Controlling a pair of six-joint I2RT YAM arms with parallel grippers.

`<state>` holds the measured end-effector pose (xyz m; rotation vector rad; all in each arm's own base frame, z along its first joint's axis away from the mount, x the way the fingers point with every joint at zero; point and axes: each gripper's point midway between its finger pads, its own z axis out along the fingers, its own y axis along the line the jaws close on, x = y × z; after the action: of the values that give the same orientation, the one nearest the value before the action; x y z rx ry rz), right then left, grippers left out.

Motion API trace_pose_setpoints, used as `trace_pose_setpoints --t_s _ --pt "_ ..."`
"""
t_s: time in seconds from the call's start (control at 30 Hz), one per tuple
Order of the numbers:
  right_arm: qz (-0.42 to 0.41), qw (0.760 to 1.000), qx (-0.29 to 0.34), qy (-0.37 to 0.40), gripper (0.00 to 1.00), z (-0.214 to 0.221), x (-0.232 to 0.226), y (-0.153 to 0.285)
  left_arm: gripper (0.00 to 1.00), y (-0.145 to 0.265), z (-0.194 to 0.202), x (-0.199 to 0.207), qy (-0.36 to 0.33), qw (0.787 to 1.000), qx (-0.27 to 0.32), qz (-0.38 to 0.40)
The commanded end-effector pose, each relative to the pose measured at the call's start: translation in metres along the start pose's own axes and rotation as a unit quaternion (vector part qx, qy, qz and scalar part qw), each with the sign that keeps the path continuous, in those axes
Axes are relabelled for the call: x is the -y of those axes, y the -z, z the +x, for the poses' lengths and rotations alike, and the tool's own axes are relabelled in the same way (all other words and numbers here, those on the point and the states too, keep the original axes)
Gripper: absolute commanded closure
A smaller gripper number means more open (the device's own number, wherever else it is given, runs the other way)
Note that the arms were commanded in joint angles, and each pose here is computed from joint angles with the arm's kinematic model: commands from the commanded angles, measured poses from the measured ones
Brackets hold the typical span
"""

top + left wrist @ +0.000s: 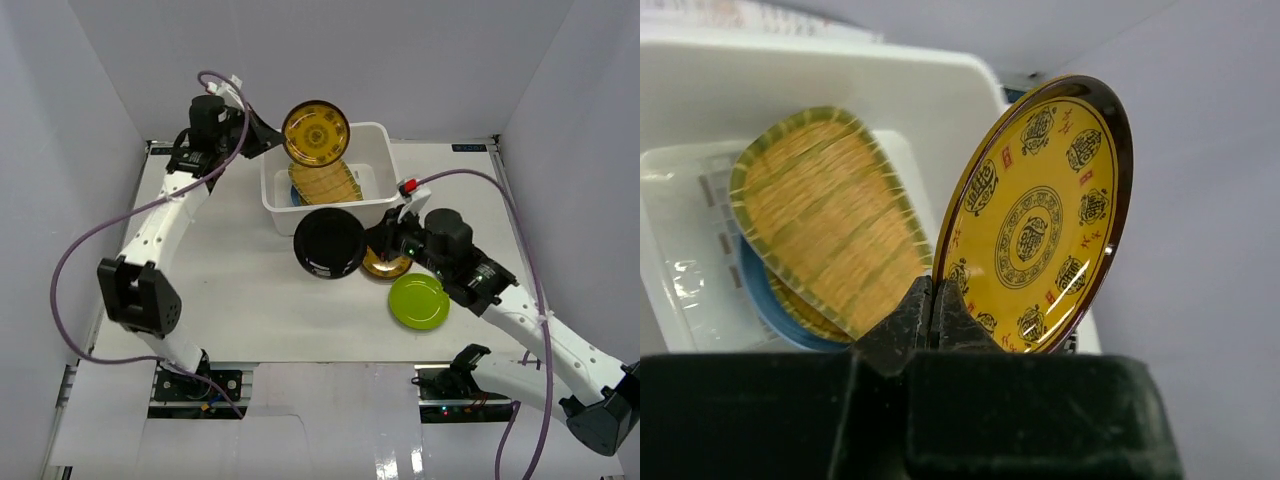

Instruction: Place the plates into the plastic bin on the countertop

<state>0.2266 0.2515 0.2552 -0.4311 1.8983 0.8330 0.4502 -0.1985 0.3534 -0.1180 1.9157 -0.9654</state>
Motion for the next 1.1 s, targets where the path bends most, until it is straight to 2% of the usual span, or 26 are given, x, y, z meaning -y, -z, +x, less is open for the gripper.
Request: trace_pose_setpoints --t_s 0.0,0.17,0.23,0.27,0.33,0.37,0.43,0.47,0.5,0.57,0.6,0.63,0.67,0.7,0.73,0.87,0.97,1.0,1.07 --pt "0.065 0.994 0.083 0.025 0.92 -0.066 0.016 0.022 1.0 -0.032 0.023 -0.048 -0.014 0.996 -0.047 -0.074" --pt "0.138 0.979 0.151 0.019 0.92 -0.12 0.042 0.043 1.0 -0.071 0.03 -0.071 -0.042 0.991 -0.068 -0.11" --pt "0.153 0.974 0.164 0.011 0.92 -0.136 0.053 0.043 1.0 -0.089 0.051 -0.09 -0.037 0.986 -0.101 -0.125" --pt "0.145 0.977 0.155 0.003 0.92 -0.136 0.055 0.033 1.0 -0.095 0.047 -0.087 -0.049 0.987 -0.101 -0.119" --pt "0.143 0.973 0.181 -0.011 0.92 -0.158 0.063 0.027 1.0 -0.108 0.069 -0.104 -0.047 0.98 -0.135 -0.135" --pt "0.138 0.976 0.169 -0.02 0.92 -0.155 0.071 0.008 1.0 -0.111 0.071 -0.107 -0.053 0.979 -0.14 -0.137" --pt "0.138 0.972 0.184 -0.034 0.92 -0.176 0.079 -0.003 1.0 -0.117 0.076 -0.111 -0.056 0.978 -0.147 -0.14" --pt "0.142 0.975 0.168 -0.039 0.92 -0.171 0.089 -0.024 1.0 -0.118 0.079 -0.112 -0.059 0.977 -0.151 -0.139" --pt "0.139 0.973 0.181 -0.04 0.92 -0.185 0.089 -0.029 1.0 -0.119 0.081 -0.115 -0.063 0.976 -0.153 -0.142" --pt "0.14 0.976 0.159 -0.045 0.92 -0.182 0.102 -0.059 0.88 -0.12 0.083 -0.12 -0.064 0.975 -0.154 -0.15" --pt "0.136 0.977 0.157 -0.049 0.92 -0.185 0.103 -0.066 0.7 -0.12 0.085 -0.121 -0.065 0.974 -0.157 -0.149" --pt "0.132 0.976 0.164 -0.049 0.92 -0.196 0.101 -0.071 0.61 -0.121 0.085 -0.122 -0.067 0.974 -0.159 -0.148" --pt "0.133 0.979 0.147 -0.054 0.92 -0.188 0.108 -0.087 0.53 -0.121 0.086 -0.122 -0.068 0.974 -0.16 -0.149" --pt "0.137 0.978 0.147 -0.056 0.92 -0.189 0.112 -0.091 0.39 -0.119 0.084 -0.122 -0.069 0.973 -0.159 -0.152" --pt "0.141 0.977 0.151 -0.056 0.92 -0.193 0.114 -0.095 0.34 -0.117 0.085 -0.122 -0.067 0.973 -0.16 -0.154" --pt "0.154 0.978 0.126 -0.066 0.92 -0.178 0.132 -0.124 0.26 -0.107 0.066 -0.097 -0.067 0.981 -0.13 -0.129" --pt "0.153 0.98 0.106 -0.076 0.92 -0.165 0.14 -0.141 0.26 -0.089 0.03 -0.064 -0.079 0.989 -0.073 -0.104" --pt "0.151 0.98 0.102 -0.078 0.92 -0.163 0.141 -0.146 0.26 -0.075 0.005 -0.04 -0.09 0.992 -0.032 -0.087" --pt "0.147 0.983 0.075 -0.086 0.92 -0.147 0.146 -0.161 0.28 -0.06 -0.005 -0.032 -0.089 0.992 -0.004 -0.087"
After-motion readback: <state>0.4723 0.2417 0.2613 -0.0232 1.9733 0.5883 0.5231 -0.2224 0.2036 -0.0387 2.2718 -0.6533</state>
